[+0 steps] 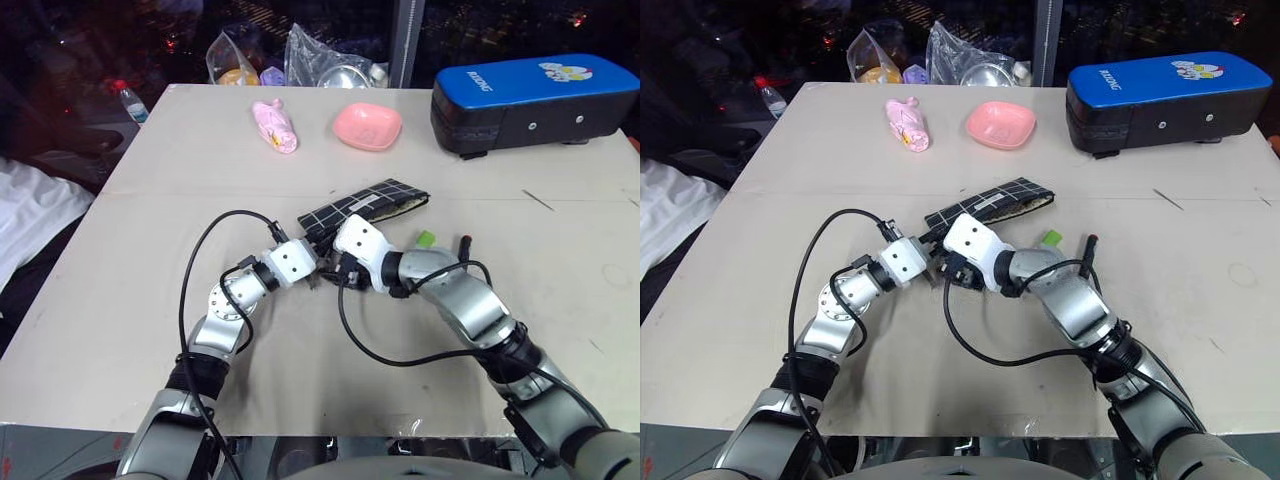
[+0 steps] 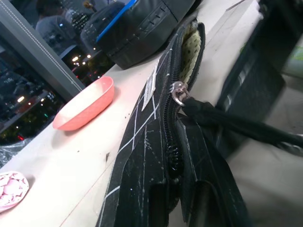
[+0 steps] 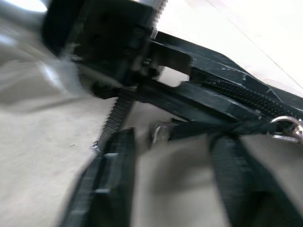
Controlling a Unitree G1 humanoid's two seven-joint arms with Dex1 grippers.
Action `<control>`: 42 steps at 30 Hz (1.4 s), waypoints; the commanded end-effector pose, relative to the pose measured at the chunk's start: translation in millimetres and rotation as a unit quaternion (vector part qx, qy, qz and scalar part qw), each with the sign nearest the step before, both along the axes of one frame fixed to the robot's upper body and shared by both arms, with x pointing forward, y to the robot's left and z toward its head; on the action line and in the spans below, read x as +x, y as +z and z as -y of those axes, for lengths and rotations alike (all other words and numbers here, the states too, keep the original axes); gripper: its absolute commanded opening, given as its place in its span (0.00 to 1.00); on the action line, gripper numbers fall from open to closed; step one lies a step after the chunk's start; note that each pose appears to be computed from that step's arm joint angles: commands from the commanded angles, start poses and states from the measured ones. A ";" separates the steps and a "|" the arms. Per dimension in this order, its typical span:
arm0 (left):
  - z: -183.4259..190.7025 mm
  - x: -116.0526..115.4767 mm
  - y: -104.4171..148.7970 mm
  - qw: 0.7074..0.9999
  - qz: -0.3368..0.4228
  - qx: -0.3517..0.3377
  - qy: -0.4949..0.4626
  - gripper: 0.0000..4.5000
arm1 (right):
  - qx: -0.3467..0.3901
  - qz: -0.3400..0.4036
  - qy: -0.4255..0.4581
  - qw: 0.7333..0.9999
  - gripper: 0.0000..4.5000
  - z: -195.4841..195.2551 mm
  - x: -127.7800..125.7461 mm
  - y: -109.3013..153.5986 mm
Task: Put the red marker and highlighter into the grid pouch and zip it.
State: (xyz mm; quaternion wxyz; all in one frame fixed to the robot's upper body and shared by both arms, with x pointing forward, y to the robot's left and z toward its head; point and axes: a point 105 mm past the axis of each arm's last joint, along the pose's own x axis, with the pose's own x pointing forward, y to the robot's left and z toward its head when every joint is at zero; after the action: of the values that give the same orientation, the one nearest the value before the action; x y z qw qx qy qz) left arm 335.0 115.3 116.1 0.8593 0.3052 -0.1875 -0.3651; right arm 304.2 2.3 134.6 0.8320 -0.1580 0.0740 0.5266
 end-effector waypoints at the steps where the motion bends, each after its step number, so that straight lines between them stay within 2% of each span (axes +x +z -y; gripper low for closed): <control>1: 6.2 -1.0 14.8 1.000 0.016 -0.014 -0.009 0.00 | 0.069 -0.003 -0.026 0.997 0.68 24.1 0.7 32.6; 3: 7.3 -0.6 18.4 1.000 0.014 -0.021 -0.009 0.00 | 0.099 -0.016 -0.047 0.994 0.68 32.1 3.3 40.7; 6: 9.3 -0.1 25.7 0.999 0.014 -0.032 -0.008 0.00 | 0.162 -0.033 -0.101 0.981 0.51 44.7 14.3 52.4; 10: 13.5 -2.2 32.2 0.999 0.016 -0.035 -0.012 0.00 | 0.188 -0.039 -0.160 0.968 0.06 54.0 30.2 55.6; 11: 15.5 -3.6 35.2 0.999 0.018 -0.037 -0.016 0.00 | 0.183 -0.040 -0.170 0.967 0.01 55.3 33.7 53.1; 20: 23.3 -11.0 40.8 0.999 0.020 -0.031 -0.031 0.00 | 0.155 -0.016 -0.211 0.965 0.01 56.6 54.0 42.9; 22: 24.9 -12.7 40.3 0.999 0.020 -0.025 -0.036 0.00 | 0.128 0.021 -0.205 0.970 0.01 52.7 59.1 44.2; 24: 26.4 -12.5 39.9 0.999 0.019 -0.024 -0.038 0.00 | 0.060 0.109 -0.160 0.979 0.01 42.0 60.4 46.0; 25: 26.9 -12.0 39.9 0.999 0.017 -0.023 -0.037 0.00 | 0.025 0.151 -0.136 0.979 0.12 36.6 60.4 45.8; 26: 27.3 -11.2 39.9 0.999 0.015 -0.023 -0.035 0.00 | 0.003 0.182 -0.116 0.976 0.12 32.3 60.0 46.3; 27: 27.3 -10.1 39.5 0.999 0.012 -0.021 -0.031 0.00 | -0.013 0.209 -0.097 0.973 0.17 28.5 59.2 47.5; 29: 27.3 -8.2 38.7 1.000 0.006 -0.017 -0.025 0.00 | -0.050 0.266 -0.053 0.961 0.36 21.6 55.9 47.8; 31: 27.7 -7.0 39.1 1.000 0.003 -0.015 -0.019 0.00 | -0.106 0.310 0.003 0.945 0.57 20.5 51.4 36.9; 32: 27.4 -6.3 39.4 1.000 0.000 -0.017 -0.014 0.00 | -0.130 0.322 0.016 0.938 0.71 24.7 52.4 31.1; 33: 27.0 -5.7 39.7 1.000 -0.002 -0.019 -0.009 0.00 | -0.146 0.330 0.018 0.932 0.78 29.9 54.8 27.7; 34: 26.6 -5.2 40.4 1.000 -0.004 -0.023 -0.004 0.00 | -0.158 0.338 0.019 0.928 0.93 34.8 56.8 25.9; 35: 25.8 -4.4 41.3 1.000 -0.005 -0.027 0.002 0.00 | -0.163 0.341 0.018 0.926 0.99 38.9 58.2 25.6; 39: 23.6 -2.4 44.7 0.999 -0.009 -0.039 0.017 0.00 | -0.168 0.355 0.014 0.919 0.99 48.9 59.4 28.7; 42: 21.1 -0.7 46.3 0.999 -0.010 -0.042 0.027 0.00 | -0.135 0.359 -0.022 0.923 0.99 60.4 58.8 42.5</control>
State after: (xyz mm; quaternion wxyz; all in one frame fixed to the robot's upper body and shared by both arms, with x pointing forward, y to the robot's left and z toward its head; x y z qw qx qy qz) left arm 335.8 91.6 142.2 0.8821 0.2688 -0.1527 -0.3554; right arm 365.0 -52.5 156.3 0.7695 -0.4629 -0.1242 0.4221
